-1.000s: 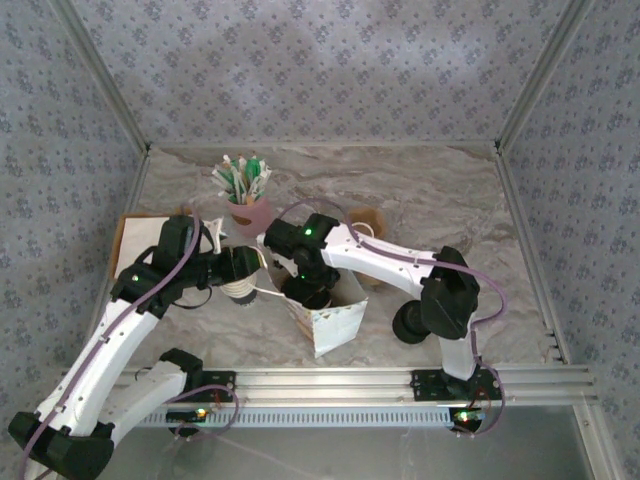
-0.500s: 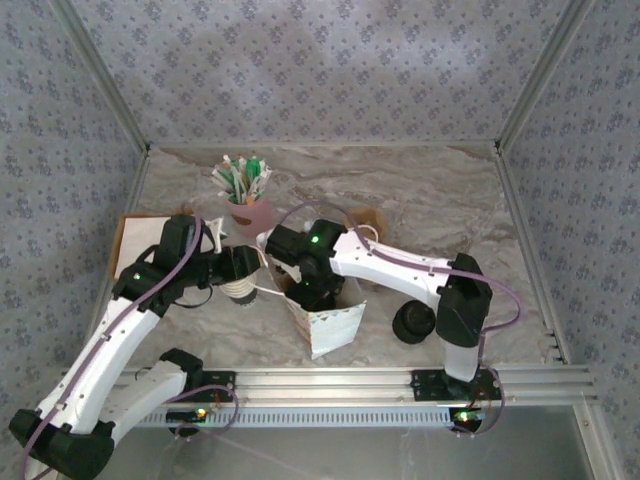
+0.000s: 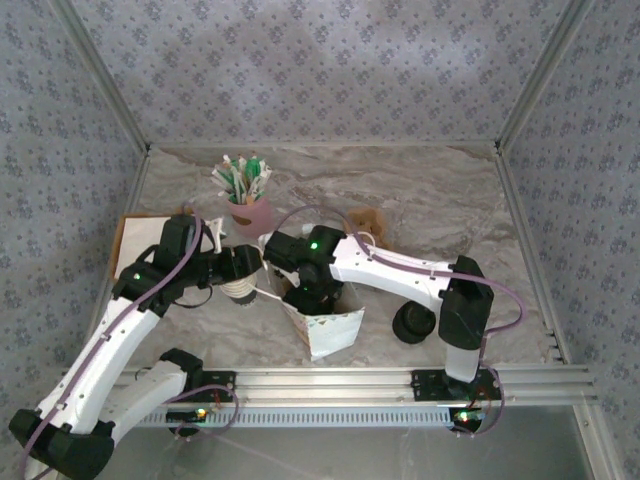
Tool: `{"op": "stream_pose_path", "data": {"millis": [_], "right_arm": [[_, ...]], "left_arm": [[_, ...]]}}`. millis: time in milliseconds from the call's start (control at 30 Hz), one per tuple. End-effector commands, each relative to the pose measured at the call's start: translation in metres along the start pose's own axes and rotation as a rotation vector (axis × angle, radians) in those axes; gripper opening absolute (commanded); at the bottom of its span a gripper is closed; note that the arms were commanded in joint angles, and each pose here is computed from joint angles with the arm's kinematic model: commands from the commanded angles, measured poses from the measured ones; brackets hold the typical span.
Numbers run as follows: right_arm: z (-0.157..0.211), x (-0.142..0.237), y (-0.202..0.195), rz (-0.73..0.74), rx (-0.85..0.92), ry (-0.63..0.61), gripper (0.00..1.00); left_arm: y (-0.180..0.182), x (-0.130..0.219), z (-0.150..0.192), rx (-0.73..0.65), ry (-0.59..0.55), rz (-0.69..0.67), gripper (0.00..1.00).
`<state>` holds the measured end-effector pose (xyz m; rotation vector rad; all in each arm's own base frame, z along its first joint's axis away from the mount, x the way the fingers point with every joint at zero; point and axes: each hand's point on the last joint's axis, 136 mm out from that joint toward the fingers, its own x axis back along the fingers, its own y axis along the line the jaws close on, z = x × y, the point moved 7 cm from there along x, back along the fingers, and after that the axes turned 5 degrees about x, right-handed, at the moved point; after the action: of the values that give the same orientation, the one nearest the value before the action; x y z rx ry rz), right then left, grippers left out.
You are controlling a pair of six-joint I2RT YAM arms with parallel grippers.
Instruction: Pack the takeout coffee
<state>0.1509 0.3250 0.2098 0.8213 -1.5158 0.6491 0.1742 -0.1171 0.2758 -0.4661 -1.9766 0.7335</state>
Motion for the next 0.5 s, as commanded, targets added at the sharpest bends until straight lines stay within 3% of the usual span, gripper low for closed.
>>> {"op": "stream_pose_path", "data": {"millis": [0,367,467], "right_arm": [[0.018,0.000,0.001,0.016,0.002,0.080,0.78],[0.022,0.001,-0.003,0.012,-0.043,0.100,0.78],[0.023,0.001,-0.003,0.014,-0.049,0.103,0.77]], "left_arm": [[-0.018,0.018,-0.013,-0.029,-0.076,0.046,0.71],[-0.033,0.057,-0.014,-0.046,-0.182,0.104,0.99],[-0.033,0.066,-0.013,-0.047,-0.223,0.111,0.99]]}}
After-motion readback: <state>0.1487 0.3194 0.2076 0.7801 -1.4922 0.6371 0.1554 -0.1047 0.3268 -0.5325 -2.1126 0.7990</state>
